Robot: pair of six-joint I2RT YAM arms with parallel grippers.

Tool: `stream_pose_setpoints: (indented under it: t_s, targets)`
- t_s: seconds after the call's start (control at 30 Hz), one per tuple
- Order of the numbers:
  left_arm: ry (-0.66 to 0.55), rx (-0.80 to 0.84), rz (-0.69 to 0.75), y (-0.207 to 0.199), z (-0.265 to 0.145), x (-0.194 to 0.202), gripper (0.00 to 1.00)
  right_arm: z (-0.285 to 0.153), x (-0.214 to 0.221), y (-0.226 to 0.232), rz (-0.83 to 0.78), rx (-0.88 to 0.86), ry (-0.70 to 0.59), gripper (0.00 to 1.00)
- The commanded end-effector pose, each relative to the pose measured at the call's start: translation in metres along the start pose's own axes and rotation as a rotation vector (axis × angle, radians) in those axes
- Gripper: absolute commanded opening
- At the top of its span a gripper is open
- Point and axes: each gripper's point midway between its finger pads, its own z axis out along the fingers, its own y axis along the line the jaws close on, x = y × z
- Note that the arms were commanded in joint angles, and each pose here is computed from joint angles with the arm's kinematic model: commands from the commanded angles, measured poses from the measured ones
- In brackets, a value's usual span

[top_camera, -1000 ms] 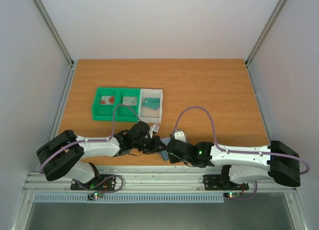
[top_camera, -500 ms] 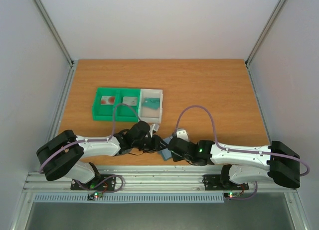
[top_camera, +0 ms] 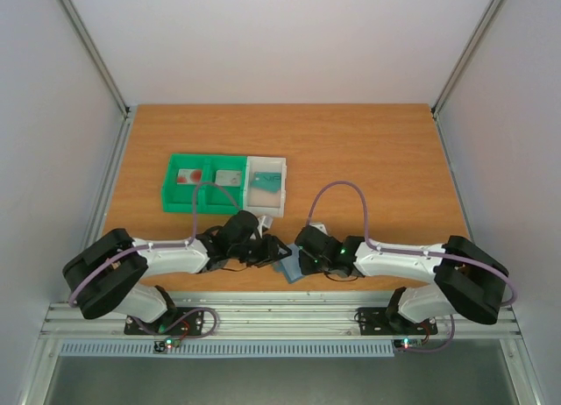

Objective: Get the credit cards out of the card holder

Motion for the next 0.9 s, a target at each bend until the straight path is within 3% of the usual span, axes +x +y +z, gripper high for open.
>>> stream_pose_setpoints:
  t_s: [0.0, 0.2, 0.37, 0.63, 0.87]
  targets:
    - [-0.034, -0.003, -0.017, 0.008, -0.009, -0.007, 0.41, 0.016, 0.024, -0.004, 0.101, -0.016, 0.090, 0.19]
    - [-0.045, -0.033, 0.008, 0.005, -0.017, -0.010, 0.47, 0.023, 0.036, 0.021, 0.250, -0.154, 0.162, 0.19]
    - [-0.055, -0.084, -0.028, 0.017, -0.020, -0.009, 0.52, 0.027, 0.033, 0.027, 0.312, -0.166, 0.170, 0.19]
    - [-0.096, -0.135, -0.117, 0.033, -0.031, -0.006, 0.62, 0.029, 0.034, 0.023, 0.324, -0.154, 0.161, 0.19]
    - [-0.133, -0.143, -0.139, 0.034, -0.038, -0.010, 0.64, 0.030, 0.033, 0.024, 0.323, -0.160, 0.155, 0.19]
